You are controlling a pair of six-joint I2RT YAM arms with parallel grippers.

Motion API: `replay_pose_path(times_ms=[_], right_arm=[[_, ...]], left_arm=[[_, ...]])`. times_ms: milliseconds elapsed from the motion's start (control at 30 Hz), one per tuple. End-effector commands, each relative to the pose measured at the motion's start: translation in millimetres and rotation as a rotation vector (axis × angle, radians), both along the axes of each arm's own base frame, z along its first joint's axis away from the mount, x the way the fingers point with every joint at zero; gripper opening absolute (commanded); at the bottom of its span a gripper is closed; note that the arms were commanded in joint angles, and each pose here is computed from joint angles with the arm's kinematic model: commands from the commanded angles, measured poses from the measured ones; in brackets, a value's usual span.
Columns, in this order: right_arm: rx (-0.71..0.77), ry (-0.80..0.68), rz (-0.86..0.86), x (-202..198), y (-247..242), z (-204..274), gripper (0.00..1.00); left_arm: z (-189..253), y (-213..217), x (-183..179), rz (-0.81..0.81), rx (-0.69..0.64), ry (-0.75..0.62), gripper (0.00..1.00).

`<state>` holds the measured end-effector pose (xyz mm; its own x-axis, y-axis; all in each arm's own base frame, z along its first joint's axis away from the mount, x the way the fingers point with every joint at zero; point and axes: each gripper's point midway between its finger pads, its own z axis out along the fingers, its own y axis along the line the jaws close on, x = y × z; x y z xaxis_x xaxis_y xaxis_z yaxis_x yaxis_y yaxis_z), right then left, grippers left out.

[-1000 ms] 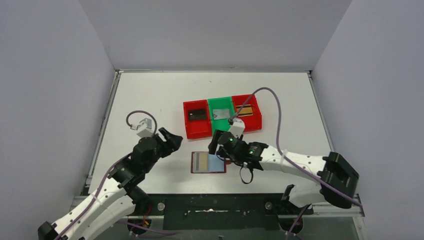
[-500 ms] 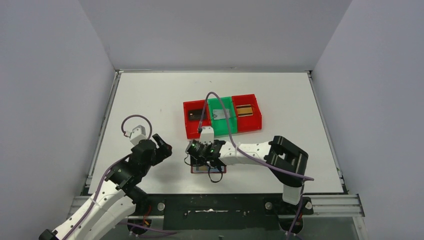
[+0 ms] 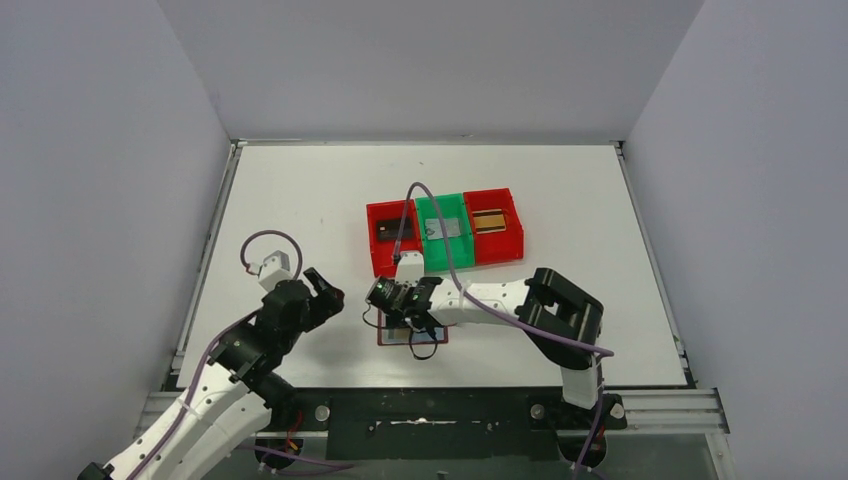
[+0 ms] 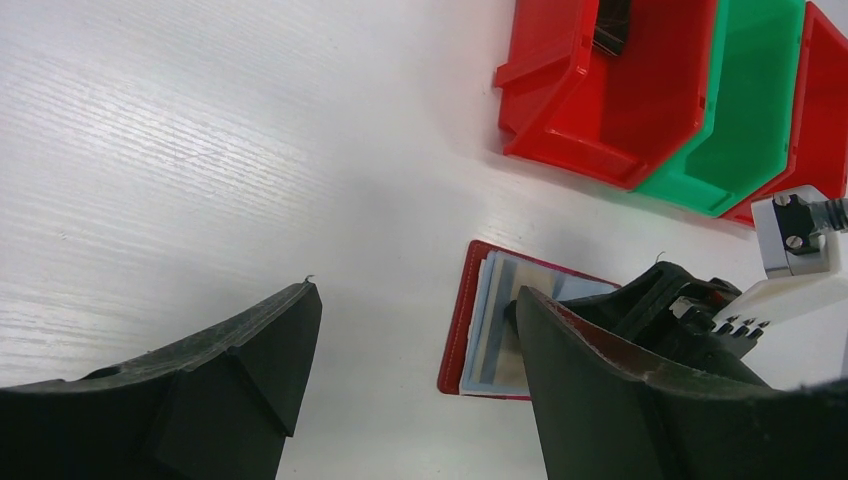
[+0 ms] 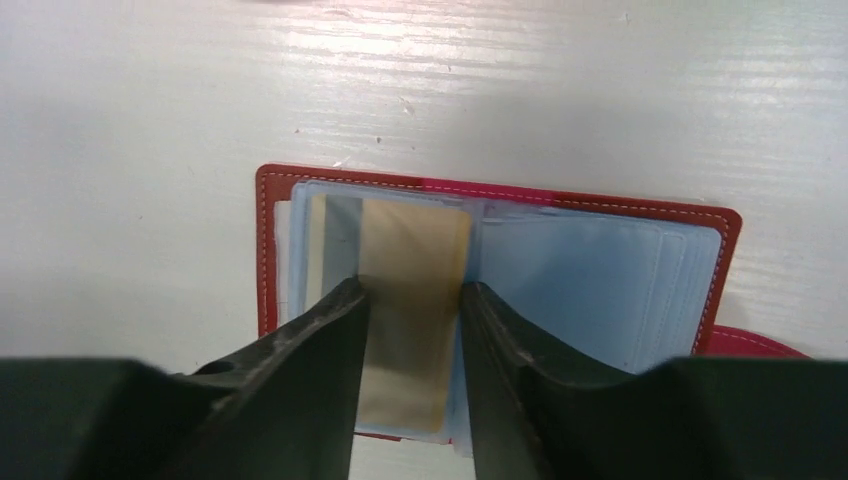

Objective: Take the credit cards out of the card holder

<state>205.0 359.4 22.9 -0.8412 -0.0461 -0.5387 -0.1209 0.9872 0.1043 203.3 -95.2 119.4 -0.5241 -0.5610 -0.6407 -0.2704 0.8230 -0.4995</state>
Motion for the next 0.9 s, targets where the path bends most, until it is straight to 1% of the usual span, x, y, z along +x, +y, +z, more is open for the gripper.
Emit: replay_pose_path(times_ms=[0, 233, 367, 533, 600, 767, 833, 867], right_arm=[[-0.038, 0.050, -0.020, -5, -22, -19, 0.33], [0.084, 0.086, -0.012, -3, -24, -23, 0.12], [0.097, 0.112, -0.033, -3, -30, -30, 0.00], [0.143, 0.120, -0.057, -2, -37, -32, 0.00], [0.204, 0.120, -0.042, -2, -34, -27, 0.00], [0.434, 0.112, 0.029, 1, -15, -5, 0.00], [0.438, 0.075, 0.048, 5, -12, 6, 0.00], [0.411, 0.053, 0.063, 7, -8, 14, 0.04]], left_arm=[[17, -11, 10, -0.012, -0.055, -0.049, 0.72], [10, -28, 12, -0.073, -0.084, -0.019, 0.72], [5, -43, 14, -0.138, -0.110, -0.006, 0.72], [-2, -60, 15, -0.210, -0.136, 0.018, 0.72], [-4, -64, 15, -0.228, -0.139, 0.029, 0.72], [-7, -68, 16, -0.239, -0.144, 0.036, 0.72], [-5, -66, 16, -0.233, -0.141, 0.032, 0.72], [-3, -64, 16, -0.226, -0.137, 0.027, 0.72]])
